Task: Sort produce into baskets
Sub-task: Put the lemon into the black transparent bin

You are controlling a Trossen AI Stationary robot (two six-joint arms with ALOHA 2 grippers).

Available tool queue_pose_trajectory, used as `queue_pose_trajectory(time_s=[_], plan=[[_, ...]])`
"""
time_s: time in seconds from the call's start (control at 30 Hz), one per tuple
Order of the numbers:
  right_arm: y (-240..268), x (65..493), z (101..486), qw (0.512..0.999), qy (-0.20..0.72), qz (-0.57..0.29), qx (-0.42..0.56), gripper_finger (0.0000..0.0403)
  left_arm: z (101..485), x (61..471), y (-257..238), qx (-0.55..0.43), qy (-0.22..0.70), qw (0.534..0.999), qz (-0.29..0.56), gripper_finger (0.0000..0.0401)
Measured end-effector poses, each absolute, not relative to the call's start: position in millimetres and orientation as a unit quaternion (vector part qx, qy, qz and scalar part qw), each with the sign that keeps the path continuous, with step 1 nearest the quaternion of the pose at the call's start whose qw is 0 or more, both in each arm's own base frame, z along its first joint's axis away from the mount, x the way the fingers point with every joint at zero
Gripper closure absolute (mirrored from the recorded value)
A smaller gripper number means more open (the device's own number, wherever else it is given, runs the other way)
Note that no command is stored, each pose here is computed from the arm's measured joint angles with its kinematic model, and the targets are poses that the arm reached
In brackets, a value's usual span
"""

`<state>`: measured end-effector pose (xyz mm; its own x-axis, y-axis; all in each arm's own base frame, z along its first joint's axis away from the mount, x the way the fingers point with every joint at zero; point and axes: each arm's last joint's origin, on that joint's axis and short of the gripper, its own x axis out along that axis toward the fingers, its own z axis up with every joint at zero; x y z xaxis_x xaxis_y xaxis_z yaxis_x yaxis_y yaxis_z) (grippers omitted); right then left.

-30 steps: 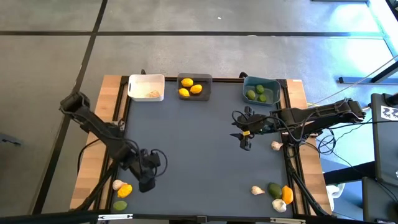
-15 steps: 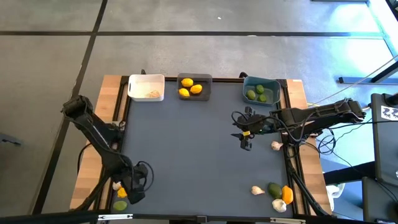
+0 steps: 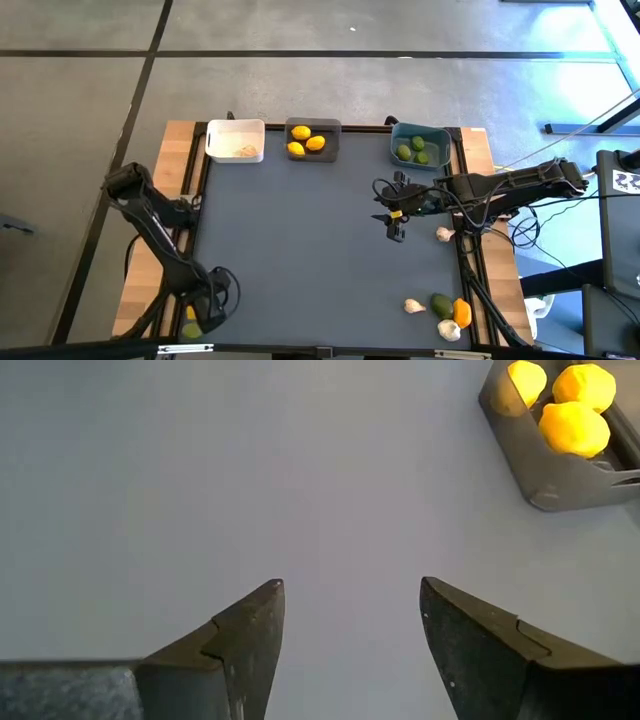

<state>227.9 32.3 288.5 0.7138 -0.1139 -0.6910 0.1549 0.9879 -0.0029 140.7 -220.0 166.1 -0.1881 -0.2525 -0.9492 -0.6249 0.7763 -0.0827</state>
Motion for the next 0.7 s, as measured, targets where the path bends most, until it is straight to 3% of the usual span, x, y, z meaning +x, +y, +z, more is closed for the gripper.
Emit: queue_pose_trajectory(time_s=[0.37,0.7], plan=[[32,228,289,0.925,0.371,-0.073,0.027,0.0171,153,142,-224,-0.265,0.775,0.551,0.159,0.0141],[32,228,289,0.925,0.371,-0.073,0.028,0.0171,153,142,-224,-0.251,0.782,0.555,0.136,0.022]])
